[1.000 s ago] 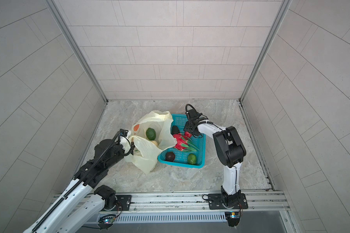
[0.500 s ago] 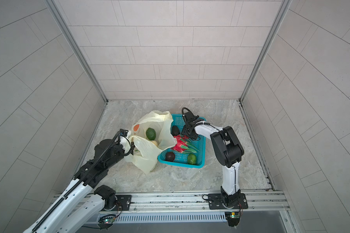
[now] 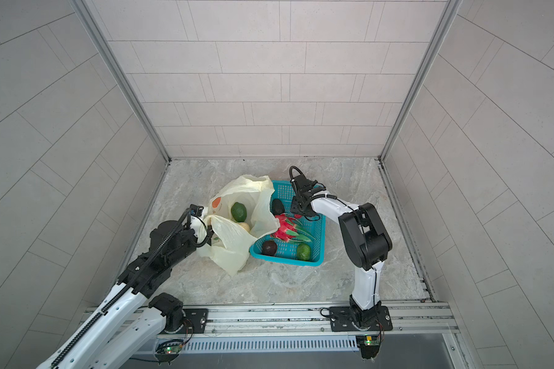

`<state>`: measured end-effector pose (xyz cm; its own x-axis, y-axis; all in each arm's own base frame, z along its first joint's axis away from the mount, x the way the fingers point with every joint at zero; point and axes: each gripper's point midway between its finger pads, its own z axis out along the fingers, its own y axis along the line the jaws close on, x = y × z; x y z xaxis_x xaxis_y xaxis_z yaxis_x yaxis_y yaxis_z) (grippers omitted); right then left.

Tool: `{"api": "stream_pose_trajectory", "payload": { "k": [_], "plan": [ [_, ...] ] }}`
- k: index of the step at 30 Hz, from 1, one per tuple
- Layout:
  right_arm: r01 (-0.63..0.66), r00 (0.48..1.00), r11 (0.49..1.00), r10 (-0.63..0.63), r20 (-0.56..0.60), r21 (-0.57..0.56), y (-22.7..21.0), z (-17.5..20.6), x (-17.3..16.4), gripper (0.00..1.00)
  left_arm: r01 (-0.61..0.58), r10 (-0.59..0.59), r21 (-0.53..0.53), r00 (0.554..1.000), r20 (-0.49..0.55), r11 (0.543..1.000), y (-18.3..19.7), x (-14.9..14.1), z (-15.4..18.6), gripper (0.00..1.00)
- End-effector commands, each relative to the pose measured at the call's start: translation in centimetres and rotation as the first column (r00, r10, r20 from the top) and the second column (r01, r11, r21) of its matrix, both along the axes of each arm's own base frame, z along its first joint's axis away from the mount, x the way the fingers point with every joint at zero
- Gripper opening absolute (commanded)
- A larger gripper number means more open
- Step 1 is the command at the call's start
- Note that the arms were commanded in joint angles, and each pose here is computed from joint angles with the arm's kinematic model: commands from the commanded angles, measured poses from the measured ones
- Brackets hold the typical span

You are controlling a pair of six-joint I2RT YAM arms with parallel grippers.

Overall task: Place the fruits into the plastic bag
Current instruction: Pick up the fruit from the bin, then place the fruit in the plastic bag.

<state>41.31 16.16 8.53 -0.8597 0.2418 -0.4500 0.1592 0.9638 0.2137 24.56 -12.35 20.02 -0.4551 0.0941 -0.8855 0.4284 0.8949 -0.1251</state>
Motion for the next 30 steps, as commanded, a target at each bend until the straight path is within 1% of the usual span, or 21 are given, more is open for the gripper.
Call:
{"api": "stream_pose_trajectory", "payload": {
  "k": [1,5,9,12,14,17,22,24,26,28,30],
  "plan": [
    [-0.086,0.986,0.996,0.086,0.14,-0.007,-0.4,6.6,-1.3,0.28,0.008,-0.008,-0.008,1.0,0.02,1.0,-0.1,0.1,0.2,0.0],
    [-0.186,0.955,0.983,0.183,0.234,-0.011,-0.4,10.9,-4.6,0.29,0.005,-0.004,-0.011,1.0,0.025,1.0,-0.1,0.2,0.2,0.0],
    [-0.338,0.882,0.941,0.328,0.337,-0.031,0.9,14.2,-8.2,0.29,0.004,-0.004,-0.018,1.0,0.029,1.0,-0.1,0.1,0.4,0.0],
    [-0.46,0.794,0.888,0.412,0.446,-0.002,2.8,17.0,-11.1,0.29,0.006,-0.006,-0.016,1.0,0.027,1.0,-0.1,0.1,0.5,0.0],
    [-0.555,0.726,0.831,0.455,0.516,0.048,4.6,19.1,-13.1,0.29,0.003,-0.003,-0.016,1.0,0.025,1.0,-0.1,0.2,0.6,0.0],
    [-0.662,0.65,0.742,0.501,0.572,0.103,7.1,20.9,-15.2,0.3,0.006,-0.006,-0.022,1.0,0.022,1.0,-0.2,0.2,0.7,0.0],
    [-0.761,0.56,0.643,0.584,0.587,0.086,11.7,21.6,-16.5,0.31,0.003,-0.003,-0.023,1.0,0.016,1.0,-0.2,0.3,0.7,0.0],
    [-0.783,0.534,0.618,0.607,0.588,0.073,13.8,21.5,-16.2,0.31,0.002,-0.001,-0.023,1.0,0.021,1.0,-0.1,0.2,0.9,0.0],
    [-0.789,0.515,0.611,0.606,0.607,0.06,15.8,21.9,-15.4,0.31,0.001,-0.001,-0.026,1.0,0.025,1.0,-0.1,0.2,1.0,0.0],
    [-0.775,0.516,0.631,0.589,0.622,0.045,17.2,22.4,-14.1,0.31,0.005,-0.004,-0.024,1.0,0.023,1.0,-0.1,0.1,1.1,0.0],
    [-0.757,0.529,0.653,0.58,0.62,0.035,18.3,22.4,-12.7,0.3,0.004,-0.004,-0.016,1.0,0.021,1.0,0.0,0.0,1.2,0.0]
  ]
}}
